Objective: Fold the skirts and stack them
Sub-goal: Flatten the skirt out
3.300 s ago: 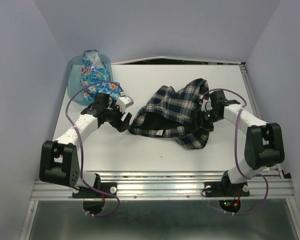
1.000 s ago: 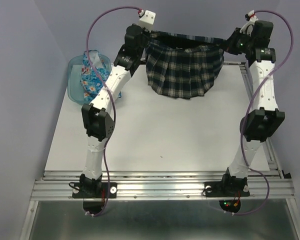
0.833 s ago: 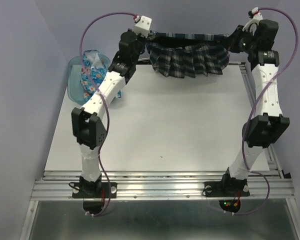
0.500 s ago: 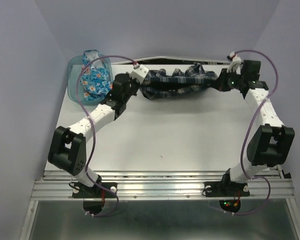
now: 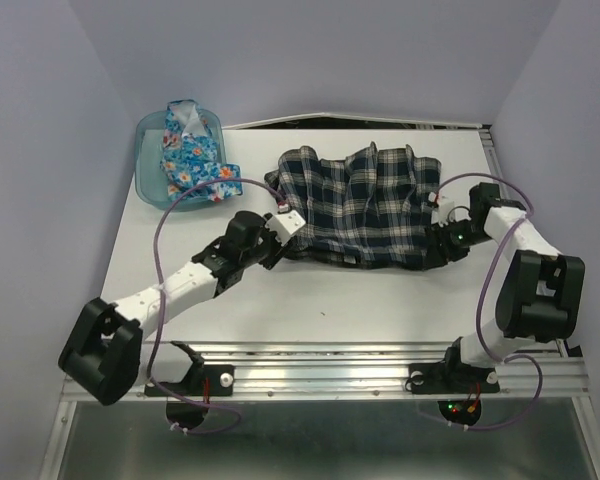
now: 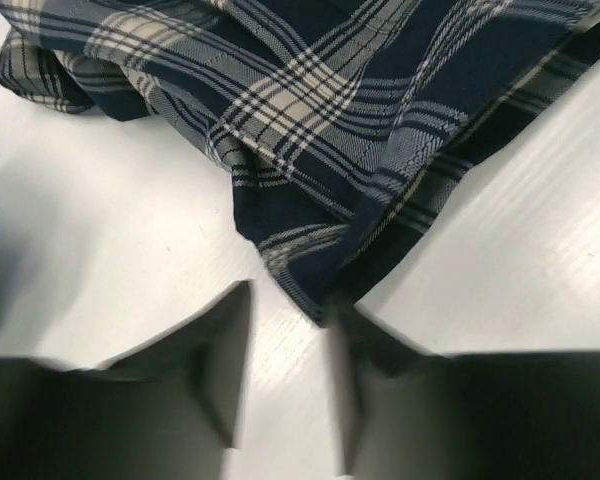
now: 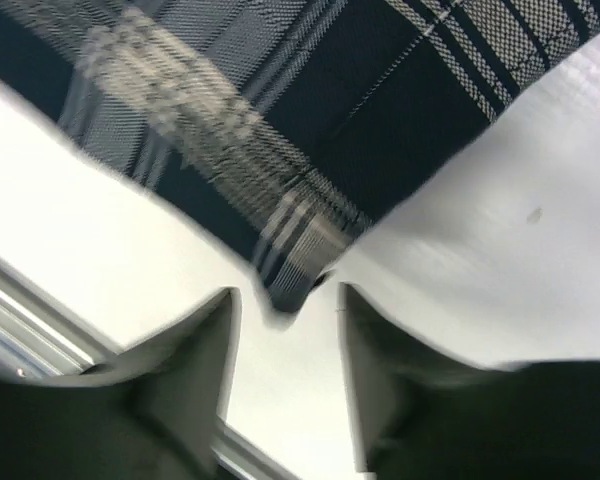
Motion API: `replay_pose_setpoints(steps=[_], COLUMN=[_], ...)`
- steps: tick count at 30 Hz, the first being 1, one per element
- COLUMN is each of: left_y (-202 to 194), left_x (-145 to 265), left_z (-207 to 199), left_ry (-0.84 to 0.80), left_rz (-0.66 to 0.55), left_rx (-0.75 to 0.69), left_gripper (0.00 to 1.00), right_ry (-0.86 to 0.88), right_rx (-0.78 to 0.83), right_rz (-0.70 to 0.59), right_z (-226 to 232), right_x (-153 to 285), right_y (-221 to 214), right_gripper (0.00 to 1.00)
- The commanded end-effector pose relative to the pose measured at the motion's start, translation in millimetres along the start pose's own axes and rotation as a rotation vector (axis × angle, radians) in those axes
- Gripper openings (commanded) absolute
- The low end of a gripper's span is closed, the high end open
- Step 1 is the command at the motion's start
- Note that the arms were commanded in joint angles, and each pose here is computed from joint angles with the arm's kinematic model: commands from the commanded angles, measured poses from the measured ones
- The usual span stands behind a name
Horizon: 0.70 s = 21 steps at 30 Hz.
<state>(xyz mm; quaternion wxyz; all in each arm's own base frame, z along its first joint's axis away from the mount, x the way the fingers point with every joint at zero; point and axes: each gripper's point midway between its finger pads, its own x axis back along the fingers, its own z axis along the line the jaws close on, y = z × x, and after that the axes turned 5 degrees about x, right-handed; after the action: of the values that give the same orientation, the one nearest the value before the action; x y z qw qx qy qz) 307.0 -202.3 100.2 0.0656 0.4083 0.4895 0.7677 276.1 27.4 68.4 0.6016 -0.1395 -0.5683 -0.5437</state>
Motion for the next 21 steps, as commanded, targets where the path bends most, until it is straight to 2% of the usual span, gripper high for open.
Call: replay_pose_setpoints(steps=[1,2,4,5,6,9,10,13,16,18,21], left_y=[12,12,25,32,46,38,43,25,8,1,-7], left_x=[30,42,54,63,68,74,73,59,43,37,29], left_z=[-31,-38,-44,-41,-35,-47,-45,-41,-31,-20,-16], left_ry=[-0.148,-0.182,-0.22,-0.206,-0.186,-0.272,-0.261,-0.253,-0.287,-0.298,-0.314], left_rz=[-0.023,-0.019,-0.048,-0.072,-0.088,0.007,0.019,0.141,0.207,0.212,0.211], left_rx=[-0.005,-0.006,-0.009,-0.005,0.007,0.012,0.058,0.164,0.38,0.538,0.618], left_gripper=[0.66,0.81,0.96,0.99,0.99,0.98,0.96,0.91,0.86,0.79,0.78], right_ry=[-0.016,-0.022,-0.027,-0.031,-0.037,-0.073,-0.098,-0.102,-0.027,-0.032,-0.048], right_rx=[0.107,0.118,0.121,0.121,0.117,0.005,-0.023,-0.197,-0.341,-0.361,-0.38], right_rz=[0.102,0.095,0.085,0.078,0.068,0.039,0.028,0.049,0.059,0.054,0.028], right_z=[1,2,7,9,10,8,2,-8,-3,-8,-15], right_x=[27,33,44,48,55,60,62,54,37,26,14], right_y=[-20,-15,-10,-7,-1,12,20,24,21,17,10], right_gripper=[0.66,0.84,0.91,0.96,0.98,0.97,0.96,0.91,0.85,0.83,0.79])
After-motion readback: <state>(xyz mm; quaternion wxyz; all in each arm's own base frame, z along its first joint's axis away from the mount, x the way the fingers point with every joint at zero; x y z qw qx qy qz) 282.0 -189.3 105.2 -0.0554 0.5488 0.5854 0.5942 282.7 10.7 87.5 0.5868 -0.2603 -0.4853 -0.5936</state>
